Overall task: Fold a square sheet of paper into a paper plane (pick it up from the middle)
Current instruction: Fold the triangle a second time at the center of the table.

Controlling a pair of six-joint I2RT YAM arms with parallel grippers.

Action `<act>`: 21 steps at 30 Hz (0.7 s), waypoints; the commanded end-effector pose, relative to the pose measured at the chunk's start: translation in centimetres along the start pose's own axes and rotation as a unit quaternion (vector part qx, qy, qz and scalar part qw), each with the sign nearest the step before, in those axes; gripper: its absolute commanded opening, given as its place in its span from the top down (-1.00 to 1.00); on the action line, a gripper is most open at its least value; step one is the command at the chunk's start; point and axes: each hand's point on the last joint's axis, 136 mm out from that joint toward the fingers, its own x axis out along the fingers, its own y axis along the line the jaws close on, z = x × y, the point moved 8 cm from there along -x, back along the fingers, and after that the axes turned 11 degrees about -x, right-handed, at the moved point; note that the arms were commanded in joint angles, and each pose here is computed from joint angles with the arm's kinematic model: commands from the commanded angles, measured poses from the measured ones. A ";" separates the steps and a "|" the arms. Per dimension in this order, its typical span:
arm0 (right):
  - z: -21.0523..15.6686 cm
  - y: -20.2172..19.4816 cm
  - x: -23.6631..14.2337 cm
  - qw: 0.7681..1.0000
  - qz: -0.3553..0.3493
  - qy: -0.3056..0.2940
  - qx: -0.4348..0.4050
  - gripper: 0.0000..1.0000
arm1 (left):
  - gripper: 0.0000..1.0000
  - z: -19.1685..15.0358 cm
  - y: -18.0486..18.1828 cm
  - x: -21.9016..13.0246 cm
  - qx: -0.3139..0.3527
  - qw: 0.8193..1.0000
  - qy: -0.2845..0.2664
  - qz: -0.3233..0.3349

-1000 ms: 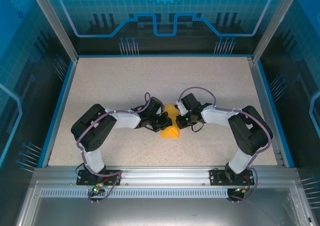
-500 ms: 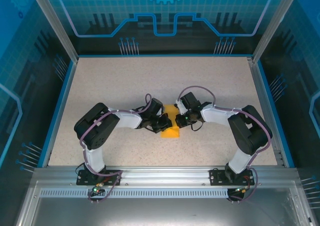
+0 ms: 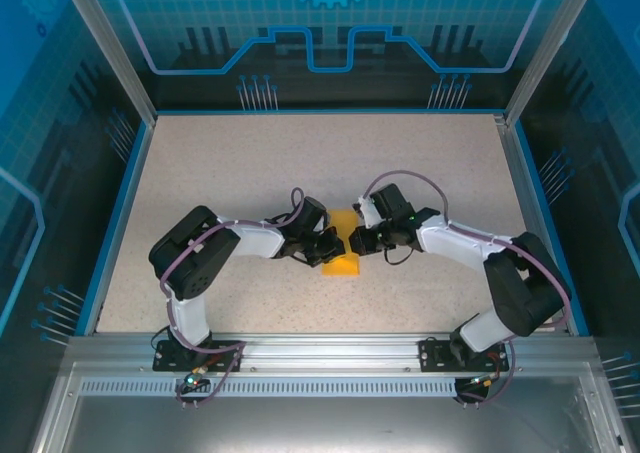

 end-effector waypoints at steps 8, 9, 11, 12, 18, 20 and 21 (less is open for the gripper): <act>-3.0 0.4 2.2 0.992 0.064 0.055 0.094 0.96 | 1.00 -0.5 1.8 0.9 -0.003 0.999 0.004 0.043; -3.0 0.4 2.3 0.992 0.061 0.059 0.095 0.96 | 1.00 -0.5 1.7 0.9 -0.003 0.999 0.004 0.043; -2.8 0.2 2.6 0.992 0.056 0.066 0.097 0.96 | 1.00 -0.5 1.8 0.8 -0.003 0.999 0.004 0.043; -2.7 0.1 2.7 0.992 0.053 0.067 0.098 0.95 | 1.00 -0.5 1.7 0.8 -0.003 0.999 0.003 0.042; -2.8 -0.6 3.0 0.990 0.033 0.083 0.107 0.96 | 1.00 -0.6 1.7 0.9 -0.001 0.999 0.006 0.042; -3.2 -1.0 3.1 0.989 0.031 0.087 0.114 0.95 | 1.00 -0.6 1.7 0.8 -0.001 0.999 0.006 0.042; -3.4 -1.2 3.1 0.988 0.032 0.091 0.118 0.95 | 1.00 -0.6 1.7 0.9 -0.001 0.999 0.007 0.043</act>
